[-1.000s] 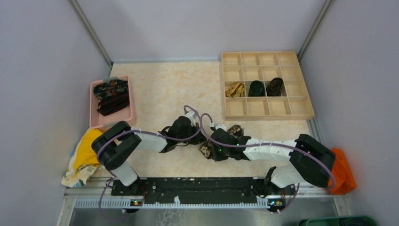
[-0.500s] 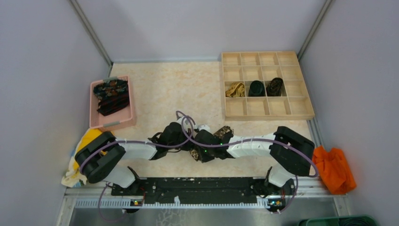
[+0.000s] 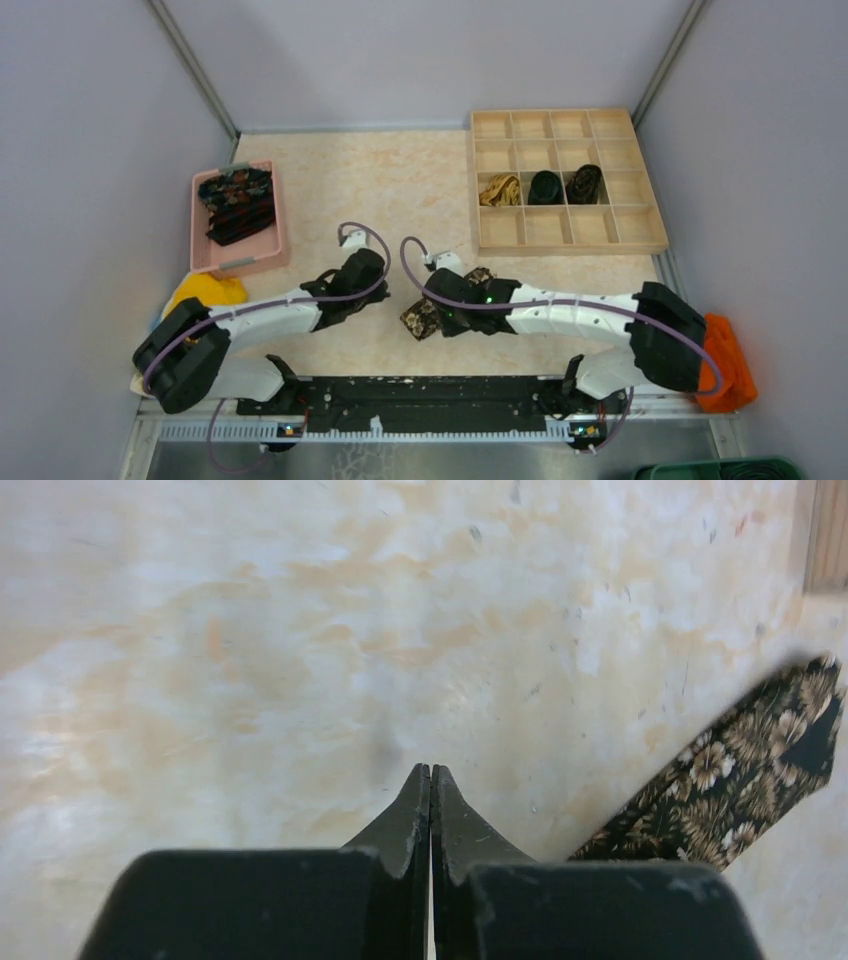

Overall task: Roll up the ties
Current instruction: Roll the tie at the center of the board.

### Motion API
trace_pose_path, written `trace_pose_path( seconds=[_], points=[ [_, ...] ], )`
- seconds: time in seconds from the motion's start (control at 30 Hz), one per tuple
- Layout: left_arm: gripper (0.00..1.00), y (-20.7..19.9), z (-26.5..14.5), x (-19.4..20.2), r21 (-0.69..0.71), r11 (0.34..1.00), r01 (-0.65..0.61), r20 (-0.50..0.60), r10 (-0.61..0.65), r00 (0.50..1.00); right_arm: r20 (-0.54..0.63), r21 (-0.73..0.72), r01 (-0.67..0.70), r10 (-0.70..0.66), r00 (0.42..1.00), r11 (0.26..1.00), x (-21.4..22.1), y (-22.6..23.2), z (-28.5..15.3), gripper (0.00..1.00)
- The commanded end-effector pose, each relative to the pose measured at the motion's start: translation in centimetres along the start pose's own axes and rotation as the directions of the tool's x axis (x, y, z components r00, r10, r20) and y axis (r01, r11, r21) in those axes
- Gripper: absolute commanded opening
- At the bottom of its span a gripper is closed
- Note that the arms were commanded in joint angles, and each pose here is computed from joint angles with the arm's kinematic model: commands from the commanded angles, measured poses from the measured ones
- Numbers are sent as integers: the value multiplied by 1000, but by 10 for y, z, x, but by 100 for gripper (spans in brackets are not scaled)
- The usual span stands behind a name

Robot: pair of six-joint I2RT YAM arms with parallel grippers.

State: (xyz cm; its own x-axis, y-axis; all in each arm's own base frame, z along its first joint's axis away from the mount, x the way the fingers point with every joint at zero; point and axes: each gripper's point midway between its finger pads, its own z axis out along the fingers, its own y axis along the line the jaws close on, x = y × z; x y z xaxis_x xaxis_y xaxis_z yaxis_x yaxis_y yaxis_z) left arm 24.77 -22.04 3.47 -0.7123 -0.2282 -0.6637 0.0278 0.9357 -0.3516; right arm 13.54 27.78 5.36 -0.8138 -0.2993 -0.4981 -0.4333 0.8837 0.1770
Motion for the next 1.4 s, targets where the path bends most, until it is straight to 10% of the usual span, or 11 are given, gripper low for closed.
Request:
trace_pose_path(
  seconds=[0.0,0.6,1.07,1.37],
  points=[
    [0,39,-24,-23,-167,982,89,118,-70,991,131,5,34,-34,991,999,-36,2,-36,14],
    [0,53,-59,-30,-115,982,151,183,-128,975,50,126,46,-53,997,991,-41,-23,23,6],
    [0,56,-69,-37,-101,983,156,219,-131,967,214,87,134,-150,965,987,-78,2,-26,12],
    [0,62,-92,-56,-94,978,189,291,-154,944,181,71,300,-308,934,951,-63,42,-35,54]
  ],
)
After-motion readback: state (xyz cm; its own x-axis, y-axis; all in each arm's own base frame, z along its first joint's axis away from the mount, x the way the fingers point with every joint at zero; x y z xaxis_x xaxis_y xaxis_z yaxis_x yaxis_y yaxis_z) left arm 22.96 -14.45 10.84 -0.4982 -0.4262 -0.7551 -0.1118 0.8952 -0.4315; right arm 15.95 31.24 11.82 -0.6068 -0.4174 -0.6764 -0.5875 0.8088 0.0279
